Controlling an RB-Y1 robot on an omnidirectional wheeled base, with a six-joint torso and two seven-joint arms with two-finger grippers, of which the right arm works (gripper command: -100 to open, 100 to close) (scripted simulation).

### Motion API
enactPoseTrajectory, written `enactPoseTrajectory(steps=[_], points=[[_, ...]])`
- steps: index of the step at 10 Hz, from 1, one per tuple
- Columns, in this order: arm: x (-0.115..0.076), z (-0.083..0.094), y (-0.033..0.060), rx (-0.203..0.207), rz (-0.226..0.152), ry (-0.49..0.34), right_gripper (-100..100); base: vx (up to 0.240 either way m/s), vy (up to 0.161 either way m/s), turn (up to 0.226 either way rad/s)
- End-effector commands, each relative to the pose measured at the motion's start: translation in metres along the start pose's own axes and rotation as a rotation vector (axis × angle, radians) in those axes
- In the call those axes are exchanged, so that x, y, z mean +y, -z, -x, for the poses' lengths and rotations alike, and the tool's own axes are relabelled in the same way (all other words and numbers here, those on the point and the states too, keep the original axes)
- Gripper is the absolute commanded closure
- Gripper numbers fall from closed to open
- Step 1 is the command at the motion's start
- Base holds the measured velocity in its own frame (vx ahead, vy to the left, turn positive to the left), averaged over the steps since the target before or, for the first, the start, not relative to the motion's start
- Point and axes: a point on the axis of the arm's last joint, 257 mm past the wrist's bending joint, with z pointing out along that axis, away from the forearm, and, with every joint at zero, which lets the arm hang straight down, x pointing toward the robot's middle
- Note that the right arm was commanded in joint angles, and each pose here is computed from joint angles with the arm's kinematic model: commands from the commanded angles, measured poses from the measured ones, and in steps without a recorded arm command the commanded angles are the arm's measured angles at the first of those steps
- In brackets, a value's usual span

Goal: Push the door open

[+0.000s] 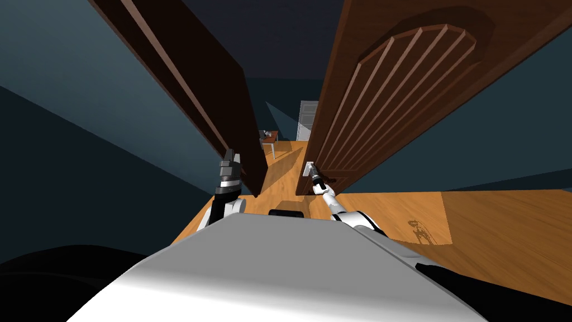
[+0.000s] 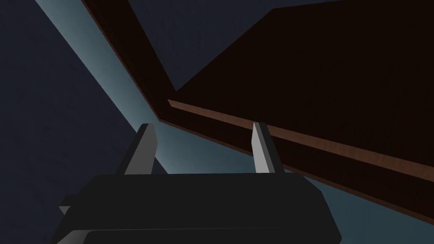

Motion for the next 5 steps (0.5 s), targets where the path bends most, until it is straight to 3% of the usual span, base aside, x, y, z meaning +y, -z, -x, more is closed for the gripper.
enactPoseTrajectory(steps=[1, 2, 5], points=[[0.0, 0.0, 0.0, 0.0, 0.0, 0.0, -100, 0.092, 0.002, 0.005], [0.0, 0.0, 0.0, 0.0, 0.0, 0.0, 100, -0.012, 0.0, -0.004], [0.0, 0.0, 0.0, 0.0, 0.0, 0.0, 100, -0.013, -0.003, 0.008]])
